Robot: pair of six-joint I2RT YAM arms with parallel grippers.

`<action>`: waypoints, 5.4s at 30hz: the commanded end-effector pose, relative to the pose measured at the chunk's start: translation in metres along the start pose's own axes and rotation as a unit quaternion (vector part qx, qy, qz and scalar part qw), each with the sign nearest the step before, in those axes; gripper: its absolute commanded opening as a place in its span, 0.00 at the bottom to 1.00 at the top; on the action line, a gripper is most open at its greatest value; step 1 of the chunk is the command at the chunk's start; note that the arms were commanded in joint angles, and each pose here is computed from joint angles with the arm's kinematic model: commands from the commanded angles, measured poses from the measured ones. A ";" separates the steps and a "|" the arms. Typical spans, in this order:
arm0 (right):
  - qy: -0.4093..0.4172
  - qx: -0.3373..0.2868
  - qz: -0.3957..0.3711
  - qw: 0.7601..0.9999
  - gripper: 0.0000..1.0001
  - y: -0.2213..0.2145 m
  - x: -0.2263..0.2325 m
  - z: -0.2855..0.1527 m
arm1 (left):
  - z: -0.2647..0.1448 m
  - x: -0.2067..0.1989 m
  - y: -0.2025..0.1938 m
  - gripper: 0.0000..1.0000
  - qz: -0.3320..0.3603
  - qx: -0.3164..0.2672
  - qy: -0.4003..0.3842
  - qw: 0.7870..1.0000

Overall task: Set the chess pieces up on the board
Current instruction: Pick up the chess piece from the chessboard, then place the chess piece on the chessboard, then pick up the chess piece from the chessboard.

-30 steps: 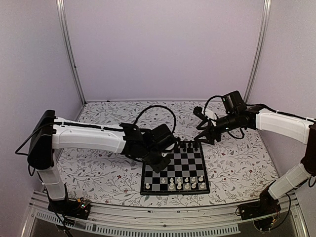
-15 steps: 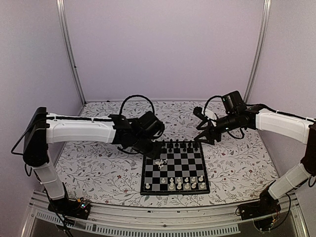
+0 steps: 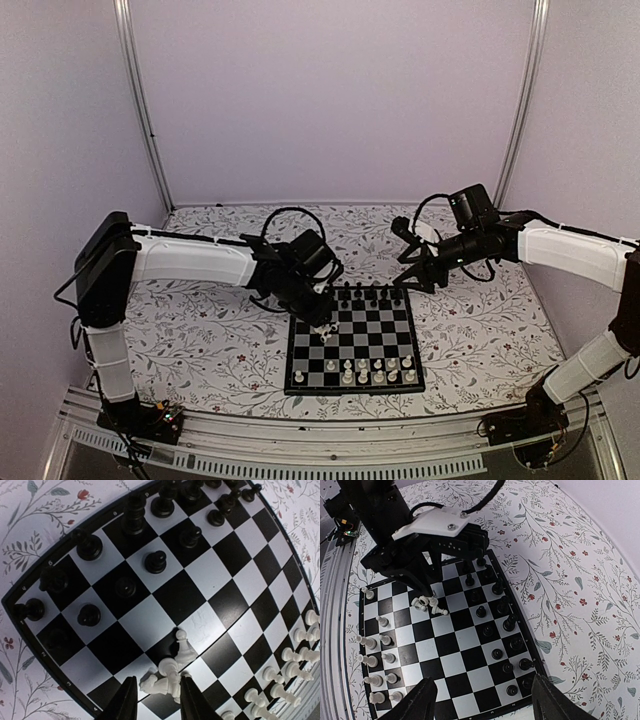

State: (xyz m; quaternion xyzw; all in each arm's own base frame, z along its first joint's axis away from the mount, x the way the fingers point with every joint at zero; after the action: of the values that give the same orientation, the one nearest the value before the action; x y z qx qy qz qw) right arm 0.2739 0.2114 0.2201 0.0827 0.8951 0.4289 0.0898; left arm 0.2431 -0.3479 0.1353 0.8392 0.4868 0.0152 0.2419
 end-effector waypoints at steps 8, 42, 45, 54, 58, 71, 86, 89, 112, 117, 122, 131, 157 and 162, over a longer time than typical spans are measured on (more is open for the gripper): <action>0.003 0.013 0.003 1.000 0.68 -0.006 0.000 0.003 | 0.021 -0.015 0.001 0.29 0.046 0.026 0.002 0.999; 0.005 0.018 0.004 1.000 0.68 -0.008 0.000 0.005 | 0.017 -0.022 0.007 0.03 0.055 0.031 0.005 0.998; 0.006 0.018 0.004 1.000 0.68 -0.008 0.001 0.005 | 0.012 -0.024 0.009 0.02 0.056 0.026 0.003 0.998; 0.009 0.019 0.006 1.000 0.68 -0.009 0.001 0.006 | -0.012 -0.033 0.014 0.01 0.059 0.003 -0.008 0.998; 0.009 0.018 0.006 1.000 0.68 -0.009 0.001 0.006 | -0.022 -0.037 0.009 0.00 0.063 0.007 -0.010 0.998; 0.013 0.019 0.006 1.000 0.68 -0.010 0.001 0.007 | -0.034 -0.048 -0.050 0.00 0.091 0.071 0.005 0.993; 0.012 0.022 0.006 1.000 0.68 -0.011 0.001 0.007 | -0.006 -0.051 -0.073 0.00 0.107 0.119 0.012 0.987; 0.013 0.022 0.006 1.000 0.68 -0.011 0.001 0.008 | -0.004 -0.050 -0.074 0.00 0.109 0.121 0.015 0.987; 0.020 0.026 0.011 0.999 0.68 -0.014 0.001 0.011 | 0.004 -0.044 -0.085 0.02 0.109 0.143 0.023 0.983; 0.022 0.027 0.012 0.999 0.68 -0.014 0.001 0.012 | 0.005 -0.045 -0.084 0.10 0.110 0.141 0.025 0.984; 0.024 0.026 0.013 0.999 0.69 -0.014 0.001 0.012 | -0.002 -0.047 -0.078 0.18 0.110 0.128 0.023 0.985; 0.033 0.024 0.024 0.999 0.69 -0.011 -0.001 0.014 | -0.039 -0.055 -0.042 0.31 0.134 0.056 0.037 0.989; 0.061 0.185 0.022 0.981 0.48 0.011 0.047 0.124 | -0.149 0.126 0.089 0.49 -0.049 -0.317 0.075 0.944; 0.060 0.199 0.044 0.977 0.49 0.013 0.041 0.139 | -0.154 0.127 0.093 0.49 -0.053 -0.315 0.038 0.947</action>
State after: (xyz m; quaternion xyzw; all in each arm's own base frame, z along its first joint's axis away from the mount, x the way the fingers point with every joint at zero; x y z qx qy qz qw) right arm 0.2605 0.3264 0.1438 0.0841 0.9589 0.2708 -0.0060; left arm 0.3463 -0.2133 0.2513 0.7069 0.5399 0.2100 0.4058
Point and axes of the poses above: each gripper's point midway between its finger pads, its own z axis out along the fingers, its own x axis along the line the jaws close on, y = z × x, the point moved 8 cm from there along -z, back along the fingers, and after that the axes turned 5 degrees about -z, right-handed, at the moved point
